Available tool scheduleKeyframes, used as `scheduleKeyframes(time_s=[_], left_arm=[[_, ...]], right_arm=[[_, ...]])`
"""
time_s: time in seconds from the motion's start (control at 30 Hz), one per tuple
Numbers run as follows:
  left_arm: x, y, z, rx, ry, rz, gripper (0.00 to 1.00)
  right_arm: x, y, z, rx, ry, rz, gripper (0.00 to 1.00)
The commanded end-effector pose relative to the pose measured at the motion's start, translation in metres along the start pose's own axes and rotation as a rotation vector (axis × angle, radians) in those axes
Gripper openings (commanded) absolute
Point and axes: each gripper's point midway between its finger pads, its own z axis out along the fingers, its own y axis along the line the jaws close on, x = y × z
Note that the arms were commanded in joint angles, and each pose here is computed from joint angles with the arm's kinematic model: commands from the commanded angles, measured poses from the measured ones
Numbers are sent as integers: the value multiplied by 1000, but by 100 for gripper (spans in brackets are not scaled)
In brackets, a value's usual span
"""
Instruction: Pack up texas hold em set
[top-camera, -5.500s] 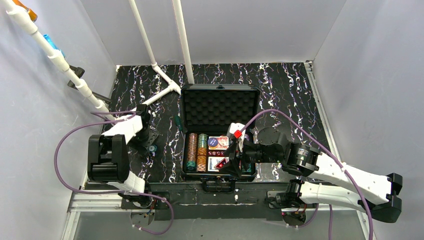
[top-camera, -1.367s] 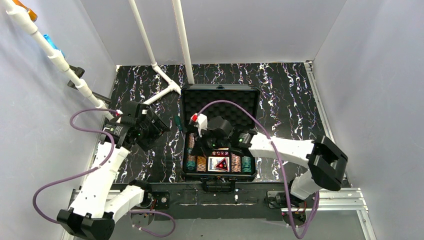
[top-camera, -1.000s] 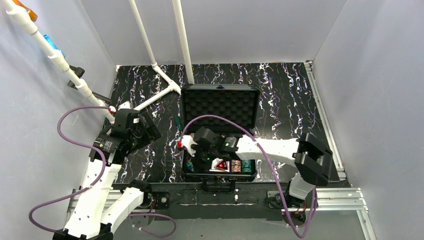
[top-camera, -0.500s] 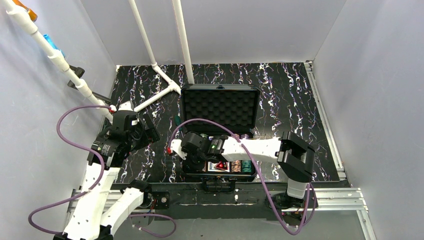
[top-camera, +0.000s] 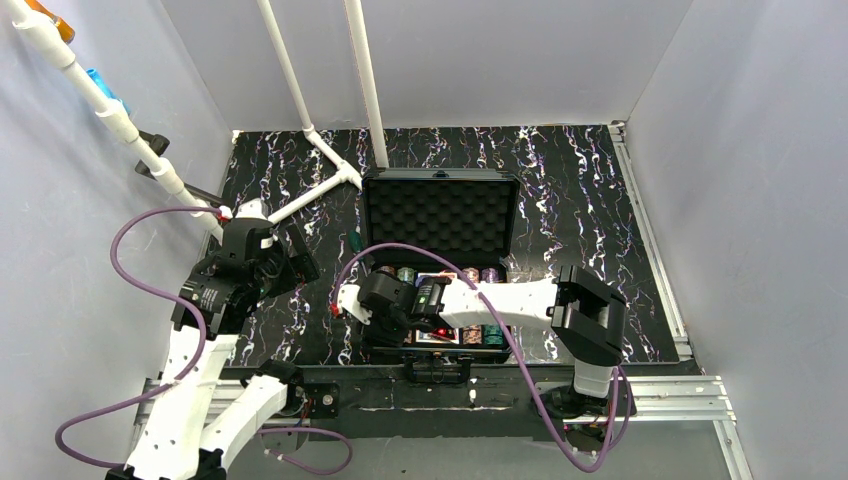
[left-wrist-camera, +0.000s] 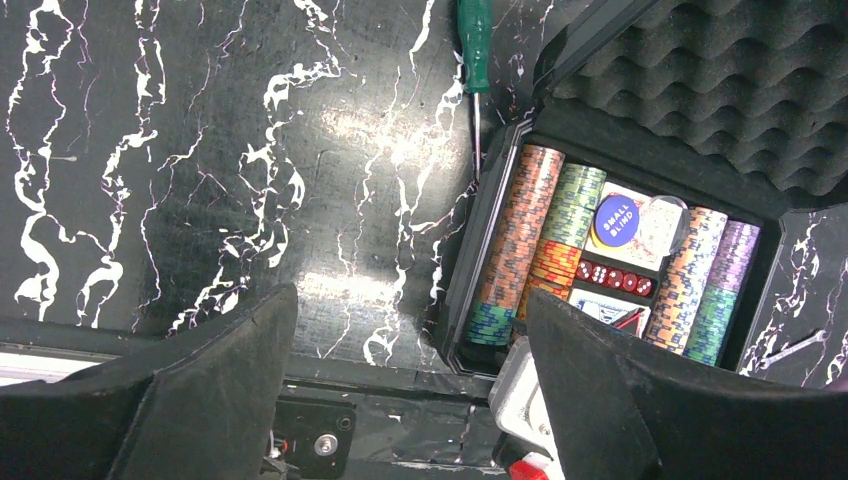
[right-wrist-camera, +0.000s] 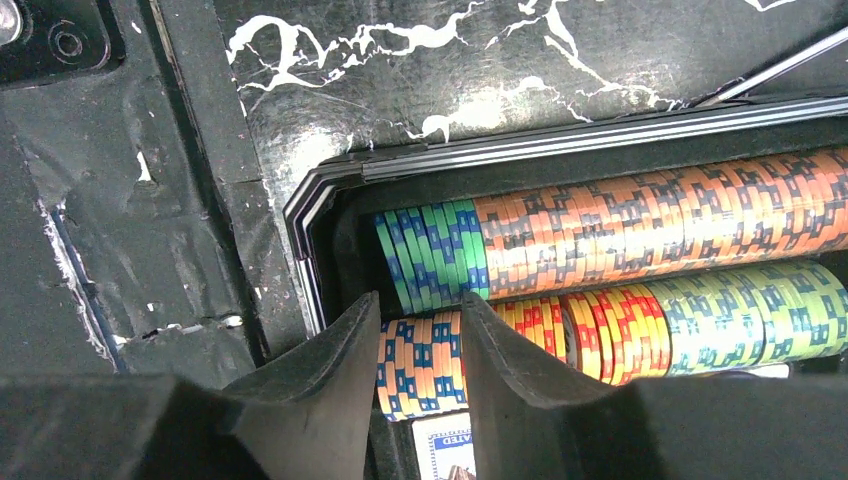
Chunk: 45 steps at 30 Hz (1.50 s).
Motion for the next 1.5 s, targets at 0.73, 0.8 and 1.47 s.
scheduleKeyframes(time_s=[0.73, 0.8, 1.47], left_arm=[[60, -118, 45, 556, 490, -31, 85], [68, -128, 48, 589, 528, -44, 86], [86, -193, 37, 674, 490, 428, 89]], right_arm=[[149, -160, -230, 466, -500, 1132, 80], [167, -167, -235, 456, -510, 1231, 81], [169, -218, -275, 298, -611, 1614, 77]])
